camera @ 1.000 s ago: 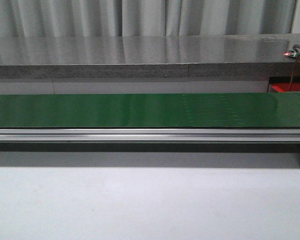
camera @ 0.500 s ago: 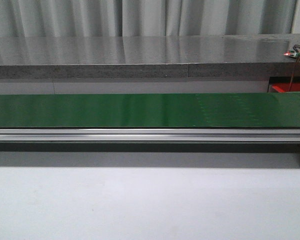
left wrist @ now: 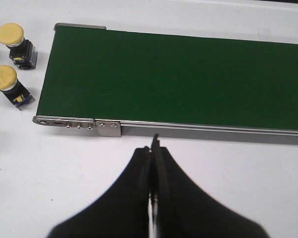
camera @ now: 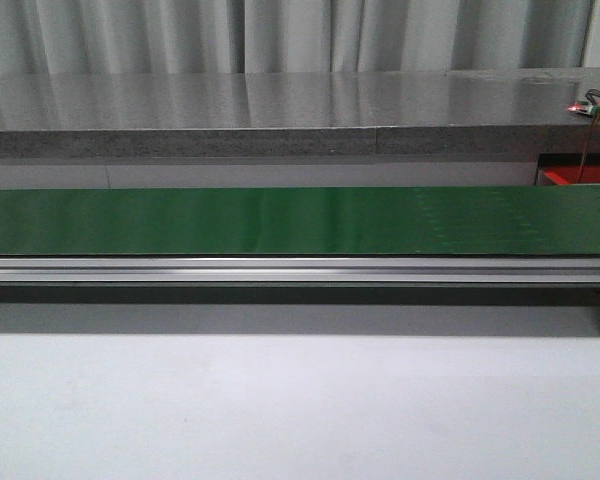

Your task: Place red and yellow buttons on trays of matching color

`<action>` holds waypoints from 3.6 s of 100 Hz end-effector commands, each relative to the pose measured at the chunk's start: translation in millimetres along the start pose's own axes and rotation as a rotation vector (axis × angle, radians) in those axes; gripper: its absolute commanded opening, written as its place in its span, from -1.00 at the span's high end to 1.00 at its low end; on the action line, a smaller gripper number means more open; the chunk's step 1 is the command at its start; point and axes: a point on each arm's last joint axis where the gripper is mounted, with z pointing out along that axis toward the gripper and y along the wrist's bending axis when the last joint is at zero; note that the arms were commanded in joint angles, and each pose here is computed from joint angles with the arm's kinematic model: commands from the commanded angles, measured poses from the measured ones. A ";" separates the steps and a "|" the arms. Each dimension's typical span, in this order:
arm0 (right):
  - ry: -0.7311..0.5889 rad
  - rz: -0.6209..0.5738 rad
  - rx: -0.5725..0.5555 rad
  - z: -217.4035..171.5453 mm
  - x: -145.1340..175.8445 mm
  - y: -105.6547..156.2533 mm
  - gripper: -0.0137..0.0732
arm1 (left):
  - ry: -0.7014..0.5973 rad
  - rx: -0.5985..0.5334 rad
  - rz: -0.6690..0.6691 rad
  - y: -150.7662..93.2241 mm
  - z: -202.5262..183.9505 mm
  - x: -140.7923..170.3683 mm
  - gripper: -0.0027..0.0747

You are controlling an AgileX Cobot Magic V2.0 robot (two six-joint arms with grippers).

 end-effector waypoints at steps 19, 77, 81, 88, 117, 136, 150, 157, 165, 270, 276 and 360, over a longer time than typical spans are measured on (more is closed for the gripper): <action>-0.113 -0.014 0.009 -16.7 -7.6 0.4 0.85 | -0.088 0.013 -0.003 -3.1 -7.8 -9.6 0.98; -0.114 -0.012 0.008 -16.7 -7.6 0.5 0.85 | -0.088 0.013 -0.003 -3.1 -7.8 -9.6 0.98; -0.114 -0.012 0.008 -16.7 -7.6 0.5 0.85 | -0.088 0.013 -0.003 -3.1 -7.8 -9.6 0.98; -0.114 -0.012 0.008 -16.7 -7.6 0.5 0.85 | -0.088 0.015 -0.004 -3.2 -7.8 -9.6 0.98; -0.114 -0.012 0.008 -16.7 -7.6 0.5 0.85 | -0.088 0.017 -0.005 -3.4 -7.8 -9.6 0.98; -0.114 -0.012 0.008 -16.7 -7.6 0.5 0.85 | -0.088 0.018 -0.006 -3.5 -7.8 -9.6 0.98; -0.114 -0.012 0.008 -16.7 -7.6 0.5 0.85 | -0.091 0.018 -0.006 -3.5 -7.9 -9.8 0.98; -0.114 -0.012 0.008 -16.7 -7.6 0.5 0.85 | -0.091 0.018 -0.006 -3.5 -7.9 -9.8 0.98; -0.114 -0.012 0.008 -16.7 -7.6 0.5 0.85 | -0.082 0.019 -0.006 -3.6 -7.8 -9.0 0.98; -0.114 -0.012 0.008 -16.7 -7.6 0.5 0.85 | -0.064 -0.305 -0.178 64.1 2.8 -12.9 0.93; -0.114 -0.012 0.008 -16.7 -7.6 0.5 0.85 | -0.065 -0.299 -0.203 67.9 7.3 -14.5 0.81; -0.114 -0.012 0.008 -16.7 -7.6 0.5 0.85 | 0.057 -0.282 -0.347 117.2 86.7 -61.4 -0.29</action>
